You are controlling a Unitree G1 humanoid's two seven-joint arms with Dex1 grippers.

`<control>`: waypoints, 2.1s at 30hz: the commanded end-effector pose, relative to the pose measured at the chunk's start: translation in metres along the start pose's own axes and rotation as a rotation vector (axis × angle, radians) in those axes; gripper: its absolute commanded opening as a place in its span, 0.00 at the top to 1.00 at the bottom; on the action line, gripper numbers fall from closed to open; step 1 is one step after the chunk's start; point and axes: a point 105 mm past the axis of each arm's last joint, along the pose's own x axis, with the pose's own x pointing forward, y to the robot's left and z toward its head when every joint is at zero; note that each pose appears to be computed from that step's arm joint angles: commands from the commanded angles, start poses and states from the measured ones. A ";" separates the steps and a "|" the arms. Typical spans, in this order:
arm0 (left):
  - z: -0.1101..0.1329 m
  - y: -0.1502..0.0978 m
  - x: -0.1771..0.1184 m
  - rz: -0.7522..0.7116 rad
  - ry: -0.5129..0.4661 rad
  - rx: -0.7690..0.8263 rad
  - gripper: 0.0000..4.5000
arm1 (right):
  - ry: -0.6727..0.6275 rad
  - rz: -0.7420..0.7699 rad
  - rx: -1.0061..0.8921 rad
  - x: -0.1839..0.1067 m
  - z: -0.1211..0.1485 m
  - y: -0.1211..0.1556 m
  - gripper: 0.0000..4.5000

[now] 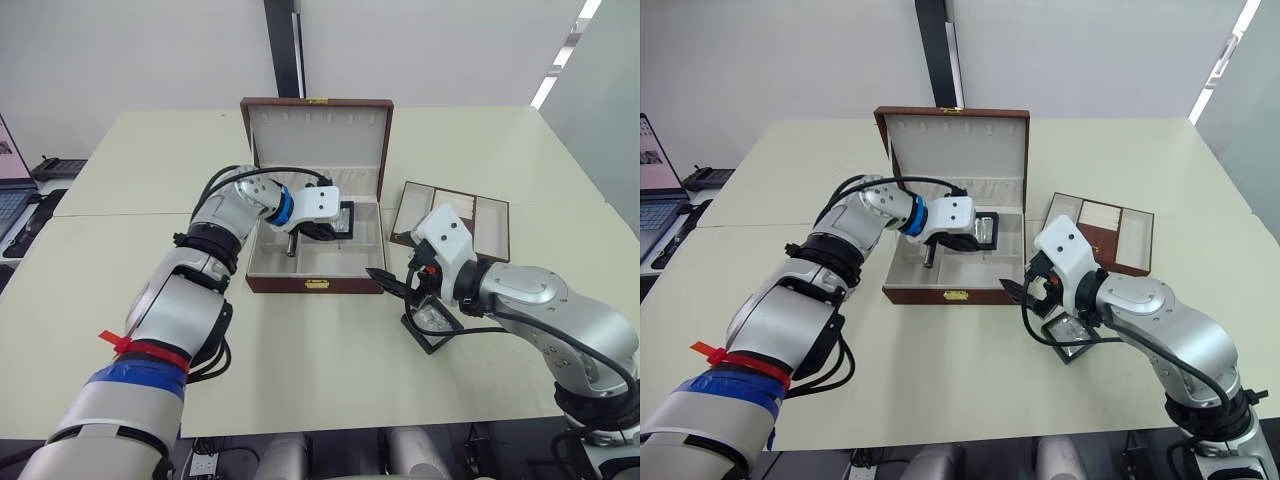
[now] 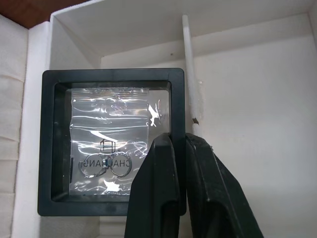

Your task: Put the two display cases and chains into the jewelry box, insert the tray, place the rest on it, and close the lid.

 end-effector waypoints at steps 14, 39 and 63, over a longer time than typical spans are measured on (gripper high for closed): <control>0.012 0.004 -0.001 -0.024 -0.009 -0.008 0.93 | -0.022 -0.035 -0.034 -0.004 0.010 -0.004 0.00; 0.027 -0.020 -0.111 0.062 -0.386 -0.162 0.01 | -0.025 -0.055 -0.142 -0.023 0.013 -0.025 0.00; -0.187 -0.176 -0.237 0.631 -0.088 -0.936 0.01 | 0.311 -0.041 -0.285 -0.174 -0.085 -0.075 0.00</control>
